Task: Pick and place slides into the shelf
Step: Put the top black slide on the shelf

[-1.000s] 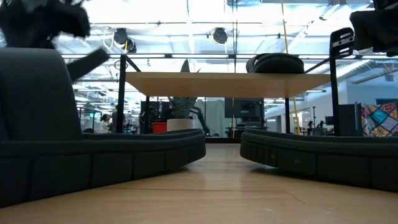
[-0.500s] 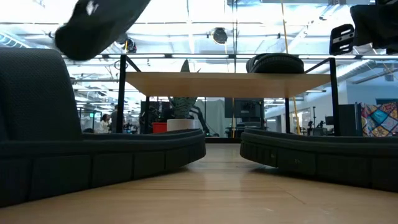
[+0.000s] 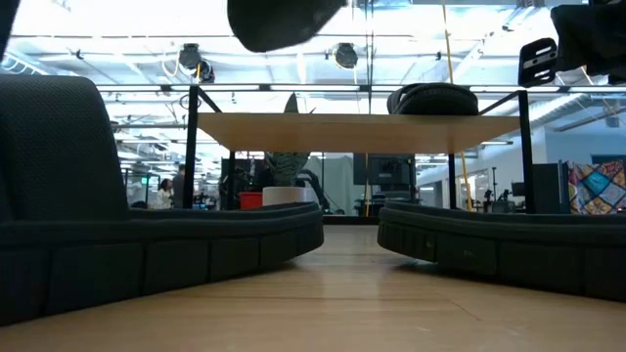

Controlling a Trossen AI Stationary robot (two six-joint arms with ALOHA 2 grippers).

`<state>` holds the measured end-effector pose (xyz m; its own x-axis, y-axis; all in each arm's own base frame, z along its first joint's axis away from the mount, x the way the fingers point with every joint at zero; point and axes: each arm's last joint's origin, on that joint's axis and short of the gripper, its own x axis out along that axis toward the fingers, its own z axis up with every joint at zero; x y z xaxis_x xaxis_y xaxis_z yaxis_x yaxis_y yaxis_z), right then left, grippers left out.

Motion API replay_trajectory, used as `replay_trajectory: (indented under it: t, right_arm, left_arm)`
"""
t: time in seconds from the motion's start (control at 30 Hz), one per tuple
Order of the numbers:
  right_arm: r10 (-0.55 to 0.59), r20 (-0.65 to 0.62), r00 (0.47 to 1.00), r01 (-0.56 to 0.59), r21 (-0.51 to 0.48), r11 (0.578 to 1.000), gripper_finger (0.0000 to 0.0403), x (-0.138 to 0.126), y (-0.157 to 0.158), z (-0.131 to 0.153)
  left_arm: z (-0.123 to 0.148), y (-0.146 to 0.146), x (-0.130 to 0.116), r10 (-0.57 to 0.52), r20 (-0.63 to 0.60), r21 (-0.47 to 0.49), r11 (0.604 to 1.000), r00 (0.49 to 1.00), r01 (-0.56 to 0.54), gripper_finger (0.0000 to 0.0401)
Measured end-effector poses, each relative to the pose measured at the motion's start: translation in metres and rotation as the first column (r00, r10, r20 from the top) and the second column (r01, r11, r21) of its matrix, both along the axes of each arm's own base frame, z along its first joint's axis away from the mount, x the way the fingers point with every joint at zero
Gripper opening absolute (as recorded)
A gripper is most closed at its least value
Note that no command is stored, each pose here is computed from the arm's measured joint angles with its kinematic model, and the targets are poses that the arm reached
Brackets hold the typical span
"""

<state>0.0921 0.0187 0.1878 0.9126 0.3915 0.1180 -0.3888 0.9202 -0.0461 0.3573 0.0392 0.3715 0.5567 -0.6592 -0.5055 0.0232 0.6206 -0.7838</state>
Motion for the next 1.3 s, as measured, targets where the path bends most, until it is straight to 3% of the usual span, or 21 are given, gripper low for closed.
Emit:
replay_trajectory:
  t: [0.27, 0.43, 0.87, 1.17, 1.3]
  right_arm:
    - [0.008, -0.019, 1.0, -0.007, 0.057, 0.998, 0.0, 0.0, 0.0, 0.0]
    - [0.011, 0.04, 0.999, -0.014, 0.078, 0.997, 0.0, -0.001, 0.0, 0.007]
    - [0.011, 0.088, 0.996, -0.018, 0.083, 0.996, 0.0, -0.002, 0.0, 0.011]
    - [0.011, 0.095, 0.995, -0.019, 0.084, 0.996, 0.0, -0.002, 0.0, 0.012]
    - [0.01, 0.095, 0.995, -0.018, 0.084, 0.996, 0.0, -0.002, 0.0, 0.012]
  left_arm:
    - [-0.02, 0.024, 0.023, 0.089, -0.15, -0.061, 0.993, 0.985, -0.099, 0.0]
    - [-0.026, 0.022, 0.032, 0.099, -0.159, -0.078, 0.991, 0.982, -0.112, 0.0]
    - [-0.044, 0.029, 0.042, 0.189, -0.215, 0.002, 0.981, 0.958, -0.193, 0.0001]
    - [-0.047, 0.047, 0.04, 0.373, -0.271, 0.087, 0.928, 0.888, -0.363, 0.0003]
    - [-0.047, 0.051, 0.039, 0.391, -0.28, 0.084, 0.92, 0.877, -0.383, 0.0005]
